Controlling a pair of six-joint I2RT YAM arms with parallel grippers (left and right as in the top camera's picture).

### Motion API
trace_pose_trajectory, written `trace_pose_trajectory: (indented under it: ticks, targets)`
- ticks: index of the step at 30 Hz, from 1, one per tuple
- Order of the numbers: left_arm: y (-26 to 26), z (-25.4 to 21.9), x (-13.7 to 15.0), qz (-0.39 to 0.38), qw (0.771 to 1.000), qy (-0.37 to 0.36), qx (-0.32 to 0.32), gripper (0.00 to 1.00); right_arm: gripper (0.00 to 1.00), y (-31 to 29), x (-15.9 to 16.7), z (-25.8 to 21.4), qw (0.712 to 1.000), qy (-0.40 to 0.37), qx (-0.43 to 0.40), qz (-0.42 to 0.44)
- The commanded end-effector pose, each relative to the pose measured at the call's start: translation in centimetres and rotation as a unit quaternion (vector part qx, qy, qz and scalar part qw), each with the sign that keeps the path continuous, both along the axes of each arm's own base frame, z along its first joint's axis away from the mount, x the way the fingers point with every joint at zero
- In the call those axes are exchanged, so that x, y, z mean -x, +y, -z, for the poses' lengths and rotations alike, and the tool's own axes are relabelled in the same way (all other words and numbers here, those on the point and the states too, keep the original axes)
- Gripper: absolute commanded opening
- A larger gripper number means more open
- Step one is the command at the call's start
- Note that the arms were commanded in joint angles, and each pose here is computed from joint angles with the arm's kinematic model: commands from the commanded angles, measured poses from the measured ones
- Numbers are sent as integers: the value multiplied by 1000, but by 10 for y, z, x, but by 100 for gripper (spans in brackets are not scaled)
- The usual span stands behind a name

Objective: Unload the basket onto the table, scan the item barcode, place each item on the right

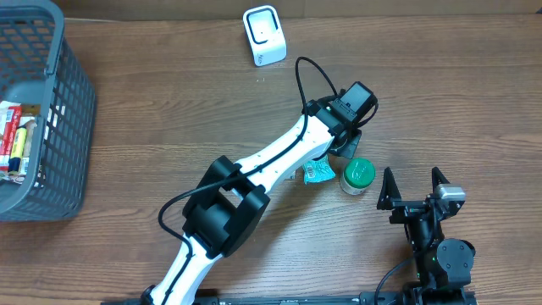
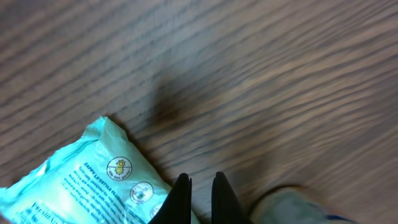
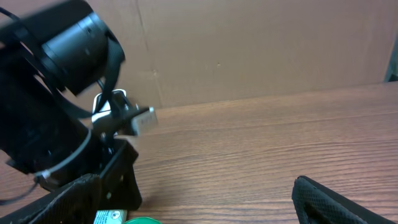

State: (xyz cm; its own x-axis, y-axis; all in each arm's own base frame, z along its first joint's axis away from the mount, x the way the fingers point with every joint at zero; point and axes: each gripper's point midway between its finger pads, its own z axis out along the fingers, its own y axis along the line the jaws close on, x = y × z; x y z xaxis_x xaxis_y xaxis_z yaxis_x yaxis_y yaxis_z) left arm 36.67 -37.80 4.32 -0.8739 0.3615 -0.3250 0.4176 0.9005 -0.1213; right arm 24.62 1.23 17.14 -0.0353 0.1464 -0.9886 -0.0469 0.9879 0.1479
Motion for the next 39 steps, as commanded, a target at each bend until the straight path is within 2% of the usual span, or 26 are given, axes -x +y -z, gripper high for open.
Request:
trace_pose_trajectory:
  ticks: [1, 19, 28, 39]
  targets:
    - [4, 11, 3, 25, 999, 8, -18, 4, 100, -1, 0, 1, 1000, -3, 2, 2]
    - [27, 19, 26, 43, 995, 53, -69, 6, 100, -1, 0, 1, 1000, -3, 2, 2]
    - [11, 14, 10, 43, 998, 20, -34, 7, 100, -1, 0, 1, 1000, -3, 2, 2]
    - [7, 16, 16, 49, 998, 23, -35, 7, 100, -1, 0, 1, 1000, -3, 2, 2]
